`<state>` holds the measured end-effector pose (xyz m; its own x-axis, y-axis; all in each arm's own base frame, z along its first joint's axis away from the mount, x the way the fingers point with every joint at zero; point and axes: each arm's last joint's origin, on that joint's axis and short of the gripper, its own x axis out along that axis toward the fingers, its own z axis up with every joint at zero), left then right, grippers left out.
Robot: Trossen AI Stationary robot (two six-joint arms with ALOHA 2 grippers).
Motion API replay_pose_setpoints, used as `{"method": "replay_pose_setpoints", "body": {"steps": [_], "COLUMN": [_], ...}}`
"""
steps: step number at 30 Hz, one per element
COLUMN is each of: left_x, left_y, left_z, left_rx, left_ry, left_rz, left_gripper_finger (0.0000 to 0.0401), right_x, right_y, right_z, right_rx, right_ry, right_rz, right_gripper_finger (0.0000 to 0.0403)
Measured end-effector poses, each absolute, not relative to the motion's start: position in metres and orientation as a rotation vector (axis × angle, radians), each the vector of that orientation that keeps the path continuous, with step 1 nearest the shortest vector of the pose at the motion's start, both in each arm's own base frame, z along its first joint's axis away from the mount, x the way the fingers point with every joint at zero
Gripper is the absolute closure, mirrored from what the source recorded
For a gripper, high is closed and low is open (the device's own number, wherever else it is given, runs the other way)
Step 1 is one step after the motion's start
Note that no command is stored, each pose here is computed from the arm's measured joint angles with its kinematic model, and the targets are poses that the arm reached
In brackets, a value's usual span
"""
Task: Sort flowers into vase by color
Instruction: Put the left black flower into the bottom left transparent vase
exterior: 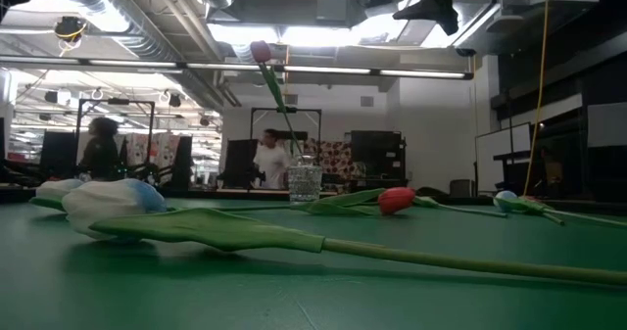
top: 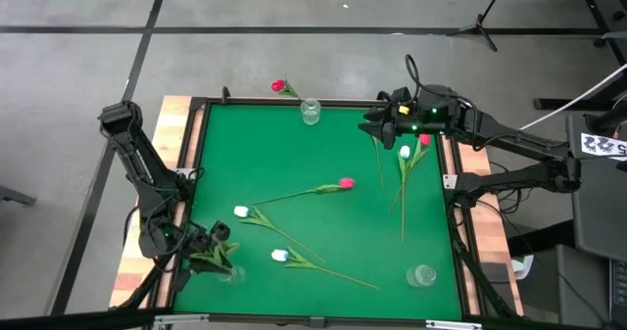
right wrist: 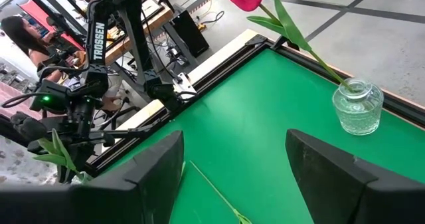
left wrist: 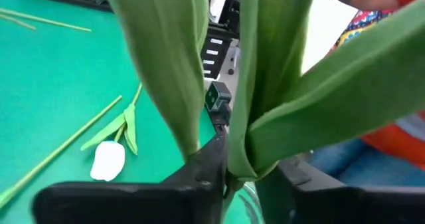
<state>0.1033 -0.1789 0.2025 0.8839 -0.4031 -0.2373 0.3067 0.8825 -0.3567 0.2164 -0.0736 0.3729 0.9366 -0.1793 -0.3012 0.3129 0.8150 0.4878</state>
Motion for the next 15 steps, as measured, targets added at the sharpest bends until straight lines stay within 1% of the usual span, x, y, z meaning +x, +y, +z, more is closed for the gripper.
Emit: {"method": "replay_pose_setpoints", "body": {"steps": [5,8,11,15], "left_x": [0.103,0.102,0.100,0.095], "left_y": [-0.179,-0.179,-0.182,-0.187], "left_z": [0.203,0.204,0.208,0.215], "left_rx": [-0.398,-0.466,-0.506,-0.535], "left_ry": [0.329,0.332,0.325,0.289], "left_rz": [-0.364,-0.364,-0.409,-0.467], "left_gripper_finger": [0.0278,0.0253,0.0239,0.0239], "right_x": [0.216,0.216,0.216,0.216], "right_y": [-0.074,-0.074,-0.074,-0.074], "right_z": [0.373,0.373,0.373,0.373], "right_rx": [0.560,0.560,0.560,0.553], "right_ry": [0.248,0.248,0.249,0.250], "right_rz": [-0.265,-0.265,-0.266,-0.264], "right_gripper_finger": [0.0139,0.0139,0.0139,0.0139]}}
